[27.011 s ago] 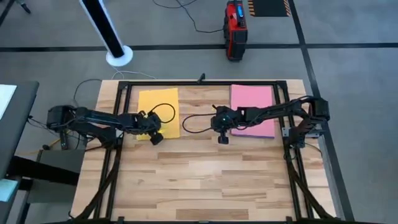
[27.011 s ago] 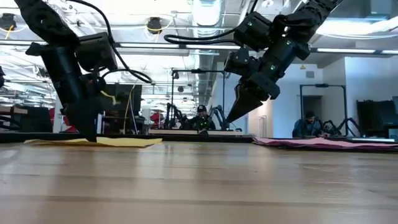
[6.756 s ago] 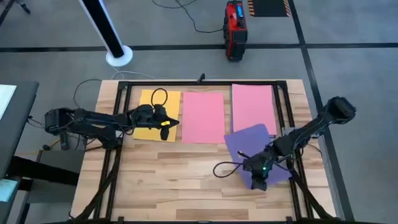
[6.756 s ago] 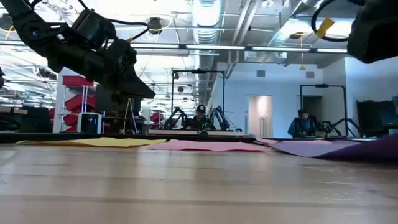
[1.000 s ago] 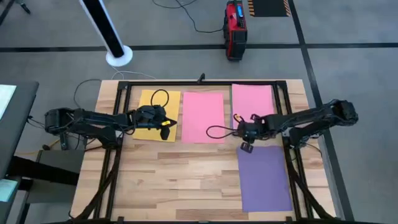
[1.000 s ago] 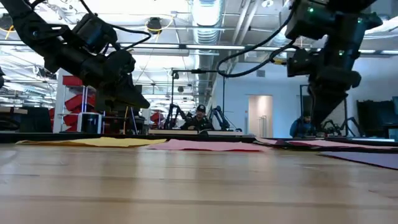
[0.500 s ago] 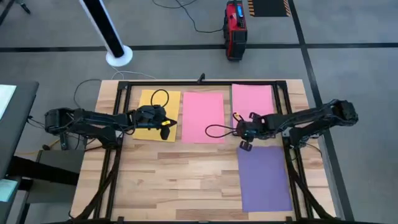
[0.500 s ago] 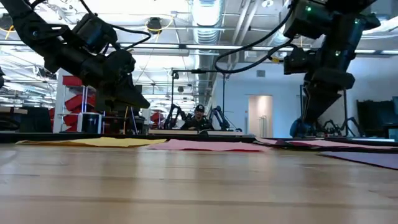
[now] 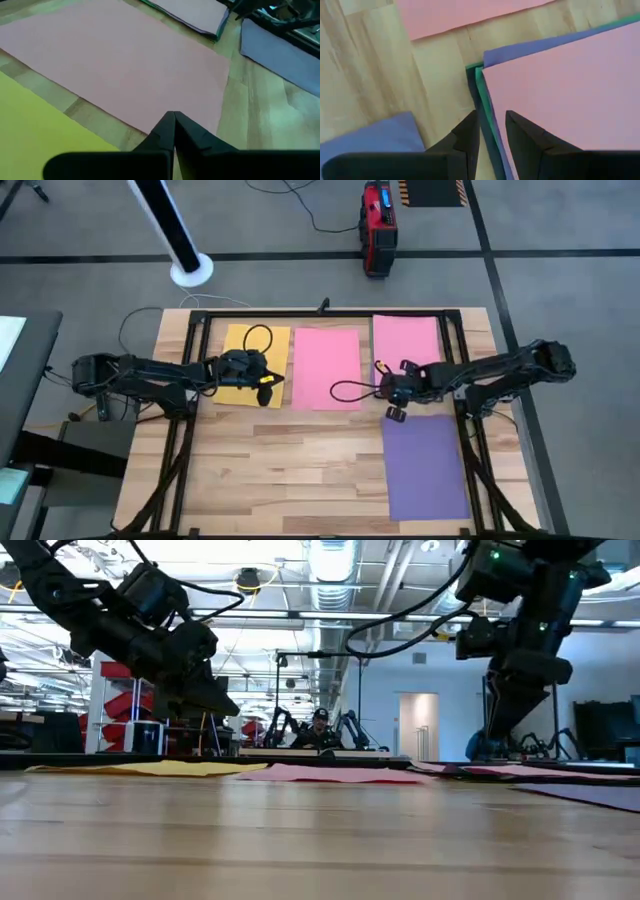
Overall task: Organize paper
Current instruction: Stack the right pink colored paper on top of the left pink colored paper
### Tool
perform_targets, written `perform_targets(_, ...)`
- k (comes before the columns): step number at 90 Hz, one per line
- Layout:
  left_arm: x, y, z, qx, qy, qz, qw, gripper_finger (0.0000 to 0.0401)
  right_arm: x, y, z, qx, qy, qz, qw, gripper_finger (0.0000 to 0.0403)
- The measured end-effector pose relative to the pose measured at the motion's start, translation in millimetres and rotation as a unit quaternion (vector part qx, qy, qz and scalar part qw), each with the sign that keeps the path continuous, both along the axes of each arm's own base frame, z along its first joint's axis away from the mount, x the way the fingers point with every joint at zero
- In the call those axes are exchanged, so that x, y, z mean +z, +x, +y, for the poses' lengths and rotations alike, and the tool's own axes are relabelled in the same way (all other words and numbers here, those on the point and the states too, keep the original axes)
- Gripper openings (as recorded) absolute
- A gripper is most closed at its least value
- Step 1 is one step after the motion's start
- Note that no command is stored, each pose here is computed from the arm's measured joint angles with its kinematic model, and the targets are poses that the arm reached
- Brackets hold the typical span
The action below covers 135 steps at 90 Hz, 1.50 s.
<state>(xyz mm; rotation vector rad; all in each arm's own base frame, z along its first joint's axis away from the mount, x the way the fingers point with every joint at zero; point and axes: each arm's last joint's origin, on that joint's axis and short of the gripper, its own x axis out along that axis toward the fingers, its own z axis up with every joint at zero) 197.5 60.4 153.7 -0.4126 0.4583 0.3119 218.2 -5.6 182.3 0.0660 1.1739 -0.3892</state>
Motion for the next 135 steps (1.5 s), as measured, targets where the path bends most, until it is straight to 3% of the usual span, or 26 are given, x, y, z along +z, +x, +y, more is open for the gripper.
perform_targets(74, 0.1, 0.2, -0.7, -0.020, 0.011, 0.001, 1.000, 0.0000, 0.0, 0.0, -1.3, 0.026, -0.011, 0.009, 1.000, 0.0095)
perform_targets(105, 0.1, 0.1, -0.4, -0.022, 0.026, 0.005, 0.999, 0.0001, 0.7, 1.8, -2.9, 0.028, -0.016, 0.000, 0.999, 0.0153)
perform_targets(135, 0.2, 0.4, -1.5, -0.047, 0.027, 0.003, 0.999, 0.0079, 1.4, 4.7, -2.8, 0.037, -0.021, -0.014, 0.999, 0.0162)
